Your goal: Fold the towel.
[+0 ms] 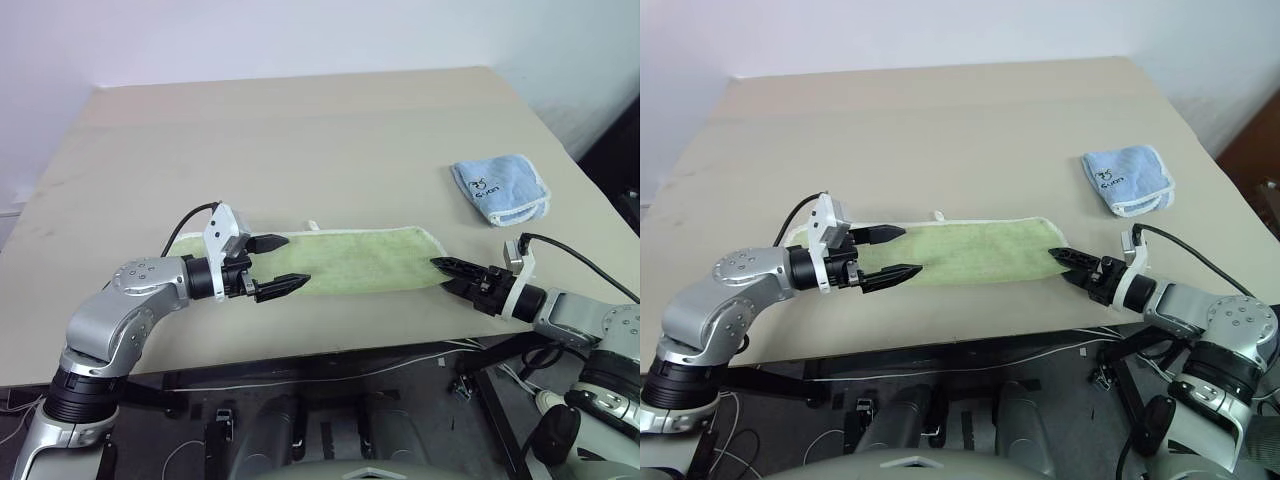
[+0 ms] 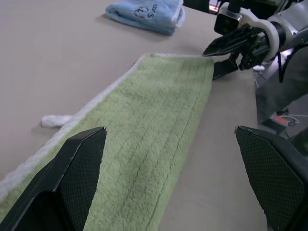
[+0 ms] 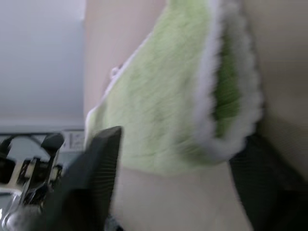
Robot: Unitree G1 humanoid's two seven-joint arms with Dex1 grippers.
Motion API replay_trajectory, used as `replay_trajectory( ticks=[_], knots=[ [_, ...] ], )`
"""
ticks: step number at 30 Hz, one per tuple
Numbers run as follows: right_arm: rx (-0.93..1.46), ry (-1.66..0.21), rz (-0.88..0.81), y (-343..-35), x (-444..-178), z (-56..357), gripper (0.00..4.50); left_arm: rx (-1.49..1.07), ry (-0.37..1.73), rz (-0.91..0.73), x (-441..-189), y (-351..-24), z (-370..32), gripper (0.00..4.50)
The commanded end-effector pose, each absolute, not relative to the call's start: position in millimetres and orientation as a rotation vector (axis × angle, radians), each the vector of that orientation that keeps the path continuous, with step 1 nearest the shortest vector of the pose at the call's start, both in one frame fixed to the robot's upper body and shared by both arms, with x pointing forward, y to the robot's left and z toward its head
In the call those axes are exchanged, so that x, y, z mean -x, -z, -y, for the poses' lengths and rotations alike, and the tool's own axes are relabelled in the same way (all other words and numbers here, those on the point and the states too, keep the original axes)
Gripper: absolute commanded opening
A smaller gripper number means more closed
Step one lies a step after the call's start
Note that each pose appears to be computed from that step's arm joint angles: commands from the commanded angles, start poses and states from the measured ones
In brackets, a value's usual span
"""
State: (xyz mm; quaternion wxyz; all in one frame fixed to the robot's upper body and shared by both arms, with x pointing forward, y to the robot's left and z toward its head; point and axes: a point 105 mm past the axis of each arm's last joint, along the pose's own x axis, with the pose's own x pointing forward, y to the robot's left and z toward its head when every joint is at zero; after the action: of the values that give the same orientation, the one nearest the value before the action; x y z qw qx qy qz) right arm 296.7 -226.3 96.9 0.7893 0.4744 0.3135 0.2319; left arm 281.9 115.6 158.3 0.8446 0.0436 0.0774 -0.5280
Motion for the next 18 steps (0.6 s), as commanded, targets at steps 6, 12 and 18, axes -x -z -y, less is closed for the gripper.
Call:
replay_trajectory(
  ticks=[6, 12, 18],
  knots=[
    [-1.068, -0.506, -0.623, -108.4, -299.5, 232.4, 0.50, -0.127, 1.118, -0.132, -276.4, -158.8, -115.9, 4.50],
    [-1.049, -0.570, -0.591, -120.9, -293.5, 228.7, 0.06, -0.130, 1.115, -0.132, -277.3, -153.3, -119.5, 4.50],
    [-0.973, -0.600, -0.580, -137.2, -284.7, 238.1, 0.06, -0.136, 1.120, -0.129, -279.4, -152.1, -121.8, 4.50]
  ],
)
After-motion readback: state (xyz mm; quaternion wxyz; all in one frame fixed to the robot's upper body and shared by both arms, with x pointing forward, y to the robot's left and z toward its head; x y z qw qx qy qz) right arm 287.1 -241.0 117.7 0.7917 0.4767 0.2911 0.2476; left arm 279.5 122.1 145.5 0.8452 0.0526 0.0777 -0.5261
